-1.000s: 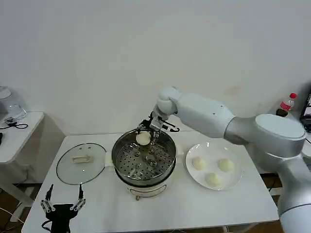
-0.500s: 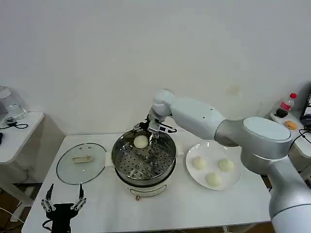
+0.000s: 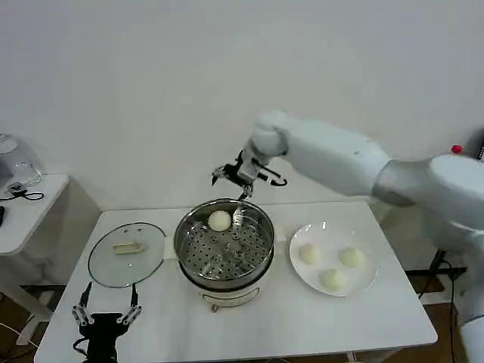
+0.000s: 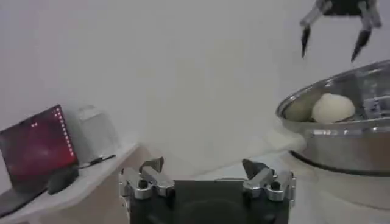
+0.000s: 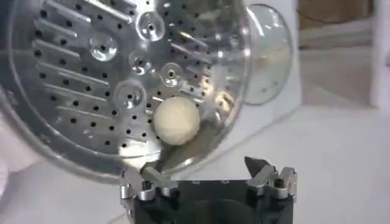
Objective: Take steamed baozi put them in steamer then cover it.
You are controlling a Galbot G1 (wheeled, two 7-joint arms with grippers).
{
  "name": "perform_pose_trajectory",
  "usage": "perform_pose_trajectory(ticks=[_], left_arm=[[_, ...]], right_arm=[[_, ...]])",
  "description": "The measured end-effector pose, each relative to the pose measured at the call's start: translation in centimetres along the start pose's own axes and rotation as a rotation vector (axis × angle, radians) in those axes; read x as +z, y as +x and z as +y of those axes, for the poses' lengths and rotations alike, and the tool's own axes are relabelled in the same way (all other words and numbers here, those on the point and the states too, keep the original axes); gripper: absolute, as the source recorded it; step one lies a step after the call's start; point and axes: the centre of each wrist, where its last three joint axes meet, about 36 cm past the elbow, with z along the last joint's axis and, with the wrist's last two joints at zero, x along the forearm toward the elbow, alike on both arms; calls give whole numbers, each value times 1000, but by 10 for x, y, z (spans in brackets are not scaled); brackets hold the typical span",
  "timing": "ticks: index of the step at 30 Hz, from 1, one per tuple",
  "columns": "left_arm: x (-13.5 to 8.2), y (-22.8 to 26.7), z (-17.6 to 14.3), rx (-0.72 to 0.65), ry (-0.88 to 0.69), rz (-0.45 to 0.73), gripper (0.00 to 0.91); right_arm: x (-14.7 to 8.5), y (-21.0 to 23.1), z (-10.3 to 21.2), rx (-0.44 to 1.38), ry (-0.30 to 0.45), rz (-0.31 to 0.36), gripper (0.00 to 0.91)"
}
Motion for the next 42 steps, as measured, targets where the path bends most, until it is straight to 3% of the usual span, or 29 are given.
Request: perform_pose_trajectory(ticks=[11,21,31,42], left_arm=[[-9,-8,-3,48,5,-27,907],[-10,-14,-3,49,7,-37,907],[-9,-16,-5,45,8,-37,907],[-6,-15,-4,37,7,-22,907]], right_arm=[[29,48,118,-101,-324,141,907],[29,30,198,-146,-591,191,907],[29,-23,234,-187,-763,165,907],[31,-79,242,-248,-832,127,907]])
